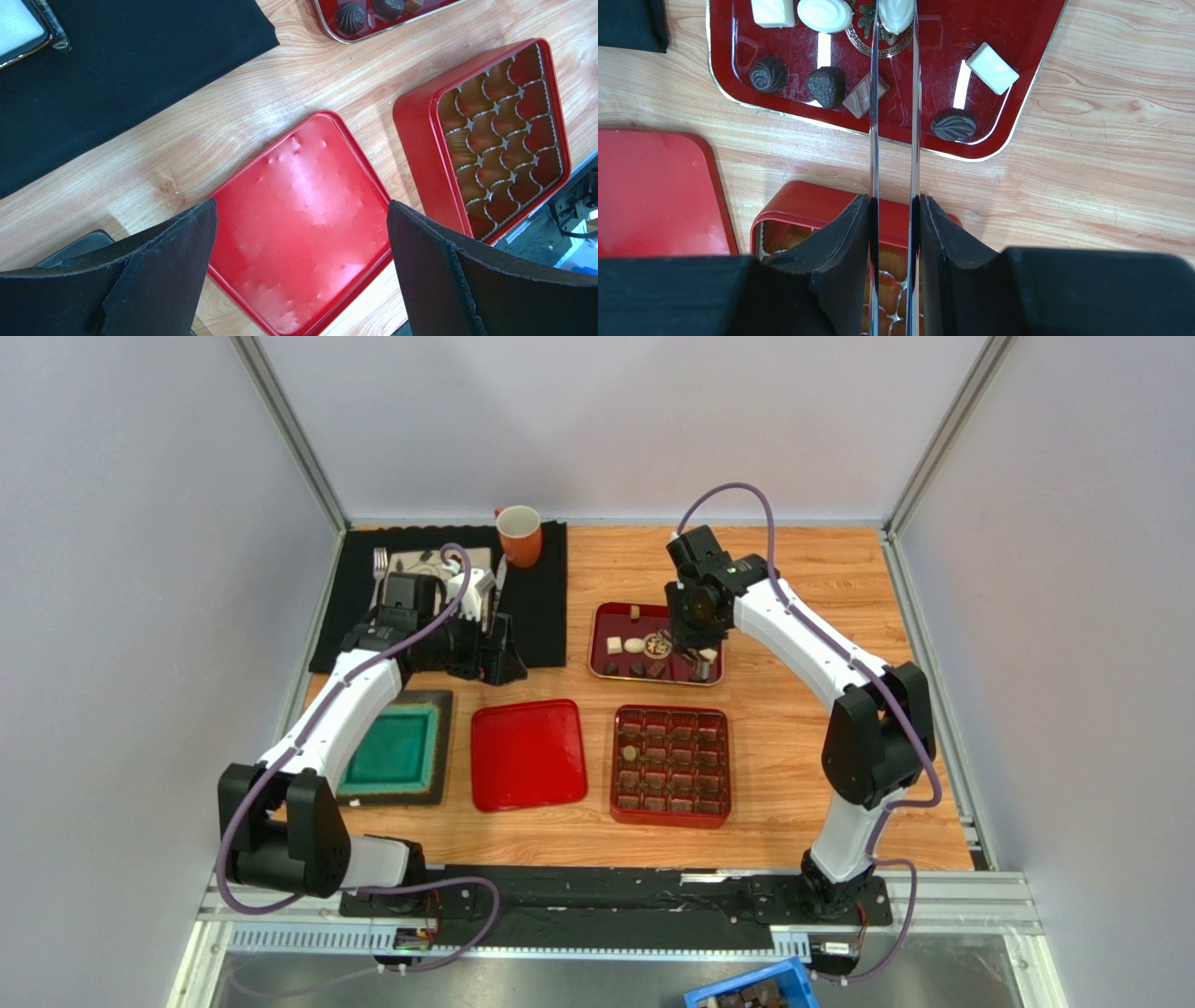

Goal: Pack the chocolate
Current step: Pick up the fake chocolate from the plate, then place the fake chocolate in the packing box.

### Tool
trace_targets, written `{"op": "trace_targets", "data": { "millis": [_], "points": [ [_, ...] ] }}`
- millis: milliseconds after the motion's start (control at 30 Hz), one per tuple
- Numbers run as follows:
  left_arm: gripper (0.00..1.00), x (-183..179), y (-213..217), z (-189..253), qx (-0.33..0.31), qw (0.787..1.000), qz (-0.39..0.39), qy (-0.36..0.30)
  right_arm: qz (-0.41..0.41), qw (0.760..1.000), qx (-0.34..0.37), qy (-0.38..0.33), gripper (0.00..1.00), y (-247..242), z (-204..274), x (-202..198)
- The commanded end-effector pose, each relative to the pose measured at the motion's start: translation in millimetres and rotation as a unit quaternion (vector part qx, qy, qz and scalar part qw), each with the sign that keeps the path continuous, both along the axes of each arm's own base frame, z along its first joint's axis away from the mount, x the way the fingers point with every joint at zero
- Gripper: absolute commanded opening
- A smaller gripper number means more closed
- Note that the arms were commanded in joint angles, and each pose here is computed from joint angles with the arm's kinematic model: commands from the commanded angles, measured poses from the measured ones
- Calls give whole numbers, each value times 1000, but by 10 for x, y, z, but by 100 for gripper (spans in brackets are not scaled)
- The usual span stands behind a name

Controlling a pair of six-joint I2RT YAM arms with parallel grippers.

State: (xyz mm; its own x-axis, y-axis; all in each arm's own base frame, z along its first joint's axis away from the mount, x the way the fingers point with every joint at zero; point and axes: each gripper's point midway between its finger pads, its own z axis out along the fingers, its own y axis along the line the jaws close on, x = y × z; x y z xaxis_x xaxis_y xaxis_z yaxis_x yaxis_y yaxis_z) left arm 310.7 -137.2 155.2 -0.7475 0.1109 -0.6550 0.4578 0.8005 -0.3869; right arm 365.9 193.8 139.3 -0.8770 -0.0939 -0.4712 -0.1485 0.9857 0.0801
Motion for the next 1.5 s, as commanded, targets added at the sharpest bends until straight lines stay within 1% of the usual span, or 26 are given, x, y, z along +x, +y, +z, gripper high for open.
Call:
{"op": "trace_targets", "data": {
  "millis": [0, 200, 300, 433, 500, 533, 633, 800, 1100, 1200, 1467],
  "points": [
    [99, 30, 16, 159, -2, 1000, -4, -31, 5, 996, 38, -76, 29, 79, 587, 64],
    [99, 26, 29, 163, 0, 999, -2, -33, 12, 995, 48, -88, 29, 21, 853, -202],
    [99, 36, 38, 154, 1, 999, 0, -32, 17, 996, 55, -75, 29, 6, 895, -404],
    [99, 23, 41, 114, 2, 1000, 1, -27, 34, 995, 69, -70, 29, -12, 1031, -814],
    [99, 23, 44, 119, 3, 1000, 1, -28, 40, 995, 73, -57, 29, -2, 1006, -1000],
    [99, 14, 45, 106, 3, 1000, 1, -26, 42, 994, 83, -62, 29, -14, 1075, -1089],
    [99, 14, 51, 97, 5, 1000, 3, -25, 49, 993, 92, -52, 29, 2, 1086, -1324],
    [99, -12, 40, 109, -1, 1000, 3, -24, 67, 994, 88, -27, 29, 93, 997, -1640],
    [99, -25, 42, 131, 0, 1000, 1, -27, 83, 992, 94, 7, 29, 259, 744, -1901],
    [99, -29, 41, 138, 0, 1000, 0, -28, 80, 993, 88, 16, 29, 272, 652, -1916],
    [99, -38, 38, 149, -1, 1000, -2, -30, 84, 993, 82, 12, 30, 320, 626, -1854]
  ]
}}
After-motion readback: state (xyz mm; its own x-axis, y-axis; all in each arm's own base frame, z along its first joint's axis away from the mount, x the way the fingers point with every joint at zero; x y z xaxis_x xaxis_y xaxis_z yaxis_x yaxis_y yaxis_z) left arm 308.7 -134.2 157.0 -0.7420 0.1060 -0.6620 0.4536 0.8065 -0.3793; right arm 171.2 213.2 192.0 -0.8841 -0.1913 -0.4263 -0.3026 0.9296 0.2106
